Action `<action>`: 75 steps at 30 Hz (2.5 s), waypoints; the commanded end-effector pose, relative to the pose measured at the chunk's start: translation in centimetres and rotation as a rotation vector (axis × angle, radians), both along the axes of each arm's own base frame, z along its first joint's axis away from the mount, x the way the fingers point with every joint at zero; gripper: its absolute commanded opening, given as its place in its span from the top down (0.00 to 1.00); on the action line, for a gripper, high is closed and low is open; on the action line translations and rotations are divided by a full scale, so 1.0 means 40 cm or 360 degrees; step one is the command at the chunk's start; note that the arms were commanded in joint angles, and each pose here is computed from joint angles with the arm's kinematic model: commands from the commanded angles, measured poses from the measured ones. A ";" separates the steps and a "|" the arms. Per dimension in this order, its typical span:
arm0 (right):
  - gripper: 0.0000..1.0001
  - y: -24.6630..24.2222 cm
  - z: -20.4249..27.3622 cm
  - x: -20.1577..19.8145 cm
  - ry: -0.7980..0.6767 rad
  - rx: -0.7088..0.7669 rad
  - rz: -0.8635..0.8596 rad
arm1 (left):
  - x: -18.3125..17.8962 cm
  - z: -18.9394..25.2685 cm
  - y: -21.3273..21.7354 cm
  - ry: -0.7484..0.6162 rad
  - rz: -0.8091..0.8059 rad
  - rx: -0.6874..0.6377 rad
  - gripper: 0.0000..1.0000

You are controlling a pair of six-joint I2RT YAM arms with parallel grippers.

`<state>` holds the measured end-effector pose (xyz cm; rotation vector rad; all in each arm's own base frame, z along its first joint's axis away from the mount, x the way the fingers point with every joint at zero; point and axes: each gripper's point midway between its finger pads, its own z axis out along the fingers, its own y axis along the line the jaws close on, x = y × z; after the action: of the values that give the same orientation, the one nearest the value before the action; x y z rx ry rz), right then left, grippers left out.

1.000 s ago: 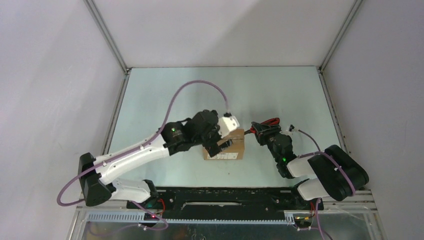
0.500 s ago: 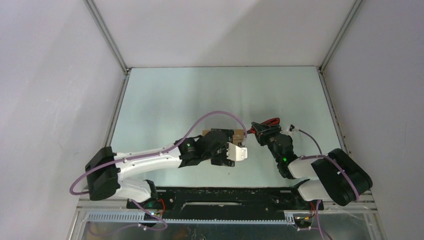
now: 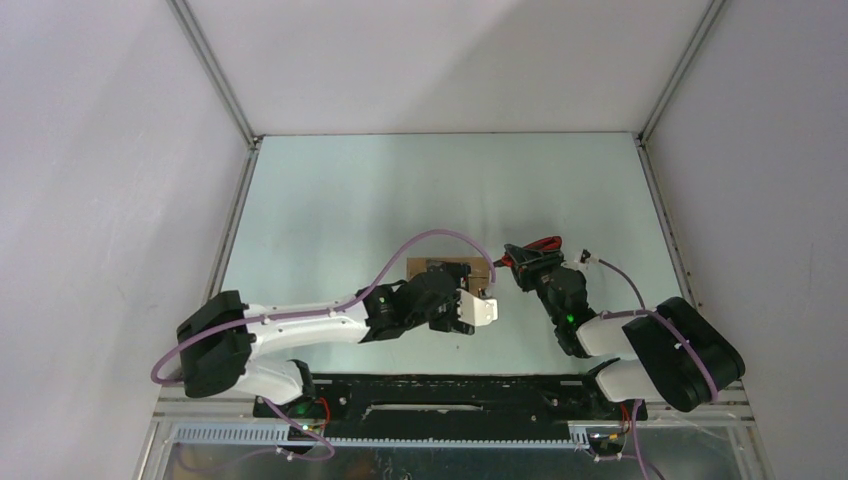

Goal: Unpack the express box

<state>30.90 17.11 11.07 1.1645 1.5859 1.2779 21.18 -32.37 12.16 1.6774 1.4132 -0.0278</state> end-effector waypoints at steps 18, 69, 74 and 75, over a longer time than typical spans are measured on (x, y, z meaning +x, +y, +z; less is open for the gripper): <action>1.00 -0.033 0.049 0.019 -0.0095 0.0034 -0.0084 | -0.019 -0.008 -0.020 0.0083 0.0041 -0.0166 0.04; 1.00 0.005 0.071 0.026 -0.0126 0.0045 -0.0030 | -0.015 -0.023 -0.034 0.0095 0.0057 -0.0150 0.10; 1.00 0.015 0.076 0.015 -0.0132 0.0033 0.0001 | -0.013 -0.025 -0.039 0.0093 0.0058 -0.0156 0.11; 1.00 0.019 0.076 0.011 -0.0130 0.0034 0.0021 | -0.011 -0.026 -0.041 0.0091 0.0059 -0.0158 0.11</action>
<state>30.90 17.22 11.27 1.1610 1.5897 1.2748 20.98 -33.32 11.29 1.5923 1.4666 -0.0958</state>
